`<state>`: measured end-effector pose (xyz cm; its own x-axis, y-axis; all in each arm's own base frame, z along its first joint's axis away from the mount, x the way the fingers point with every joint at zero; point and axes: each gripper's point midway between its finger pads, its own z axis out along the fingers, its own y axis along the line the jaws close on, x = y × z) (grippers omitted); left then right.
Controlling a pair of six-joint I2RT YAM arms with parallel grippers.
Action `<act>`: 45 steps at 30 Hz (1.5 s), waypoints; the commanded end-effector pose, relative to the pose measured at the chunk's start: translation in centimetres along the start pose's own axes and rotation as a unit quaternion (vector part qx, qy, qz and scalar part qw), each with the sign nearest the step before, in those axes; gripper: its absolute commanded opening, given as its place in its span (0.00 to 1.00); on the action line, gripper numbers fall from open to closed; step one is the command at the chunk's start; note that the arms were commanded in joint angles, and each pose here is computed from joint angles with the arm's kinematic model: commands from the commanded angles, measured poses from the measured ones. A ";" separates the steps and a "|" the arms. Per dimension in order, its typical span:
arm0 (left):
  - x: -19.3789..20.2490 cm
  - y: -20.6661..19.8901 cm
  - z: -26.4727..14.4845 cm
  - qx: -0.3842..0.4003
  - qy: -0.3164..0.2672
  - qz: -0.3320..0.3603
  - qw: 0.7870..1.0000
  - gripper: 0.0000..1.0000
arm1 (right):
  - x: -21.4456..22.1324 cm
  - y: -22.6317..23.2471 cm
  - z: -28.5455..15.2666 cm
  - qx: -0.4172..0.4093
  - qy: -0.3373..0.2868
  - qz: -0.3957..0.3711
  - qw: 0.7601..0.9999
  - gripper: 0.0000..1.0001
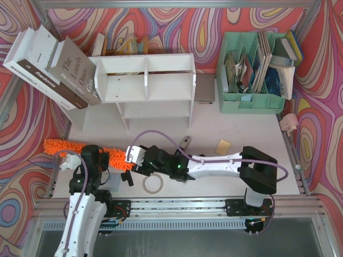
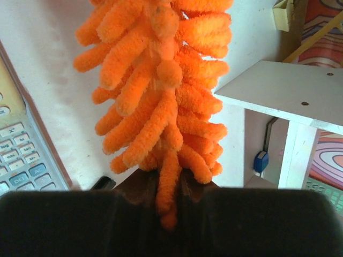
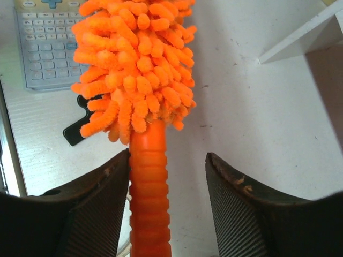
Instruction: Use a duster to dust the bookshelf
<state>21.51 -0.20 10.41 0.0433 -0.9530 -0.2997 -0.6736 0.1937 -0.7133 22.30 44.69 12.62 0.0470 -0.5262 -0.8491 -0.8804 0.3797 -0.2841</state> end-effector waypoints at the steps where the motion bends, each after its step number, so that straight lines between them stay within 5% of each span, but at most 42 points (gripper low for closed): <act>1: -0.6 -1.0 -0.7 0.013 -0.007 0.009 1.000 0.00 | -0.3 -0.3 -1.2 0.017 0.003 -0.011 1.000 0.58; 24: -0.7 -2.3 -2.1 0.023 0.002 0.036 0.999 0.00 | 1.5 0.6 -2.8 0.010 0.031 -0.007 0.999 0.62; 45: 0.0 -4.4 -5.3 0.057 0.038 0.007 0.998 0.00 | 2.9 1.1 -0.8 0.016 0.050 -0.003 0.999 0.55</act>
<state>20.36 -1.03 15.31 -0.0152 -0.9429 -0.3326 -0.6270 0.2681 -0.7315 20.66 42.21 9.81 0.0121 -0.6160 -0.7877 -0.8784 0.3698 -0.3028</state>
